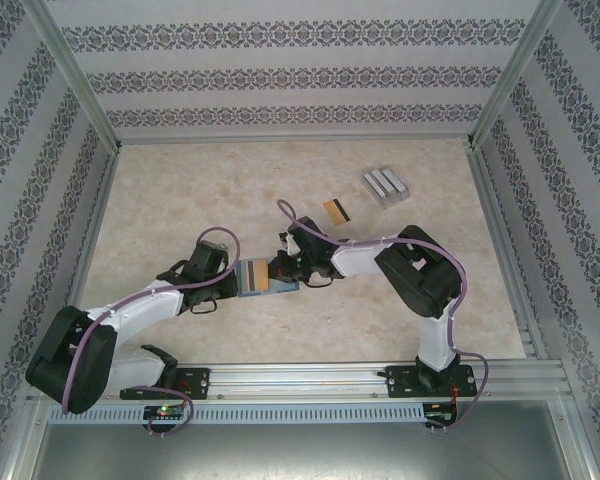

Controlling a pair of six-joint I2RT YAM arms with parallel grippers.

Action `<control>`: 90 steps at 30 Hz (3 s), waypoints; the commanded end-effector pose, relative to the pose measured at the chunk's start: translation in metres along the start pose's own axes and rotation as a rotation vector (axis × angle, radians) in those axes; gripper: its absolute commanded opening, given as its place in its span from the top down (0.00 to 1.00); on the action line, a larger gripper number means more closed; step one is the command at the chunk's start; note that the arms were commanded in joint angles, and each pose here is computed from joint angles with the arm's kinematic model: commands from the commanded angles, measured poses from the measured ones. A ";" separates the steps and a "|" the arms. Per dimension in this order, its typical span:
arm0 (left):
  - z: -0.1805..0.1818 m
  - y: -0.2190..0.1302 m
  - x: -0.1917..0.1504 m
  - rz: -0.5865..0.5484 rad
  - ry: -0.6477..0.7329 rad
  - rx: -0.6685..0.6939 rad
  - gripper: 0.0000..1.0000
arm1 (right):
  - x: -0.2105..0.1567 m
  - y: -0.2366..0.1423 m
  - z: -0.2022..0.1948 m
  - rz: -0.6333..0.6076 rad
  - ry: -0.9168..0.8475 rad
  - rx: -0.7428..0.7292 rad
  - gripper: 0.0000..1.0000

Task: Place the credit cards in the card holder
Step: Insert the credit card into the card slot, then close the card holder at the center of the table.

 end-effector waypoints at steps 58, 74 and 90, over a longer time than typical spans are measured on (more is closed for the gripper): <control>-0.014 0.002 -0.003 -0.020 0.096 -0.109 0.49 | 0.007 -0.048 -0.029 0.042 -0.309 -0.529 0.37; -0.029 0.012 -0.023 0.119 0.061 -0.199 0.30 | -0.006 -0.068 -0.070 0.024 -0.241 -0.685 0.55; -0.043 0.036 -0.016 0.208 -0.126 -0.169 0.39 | -0.018 -0.049 -0.041 -0.087 -0.226 -0.222 0.99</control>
Point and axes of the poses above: each hand's point on the last joint's axis, 136 mm out from that joint toward the fingers, its own y axis out along the fingers, its own z axis along the line the jaws close on, x = y × z, the point moved 1 cm from there along -y, back along the fingers, and after that the axes turned 12 degrees about -y, right-handed, at the moved point
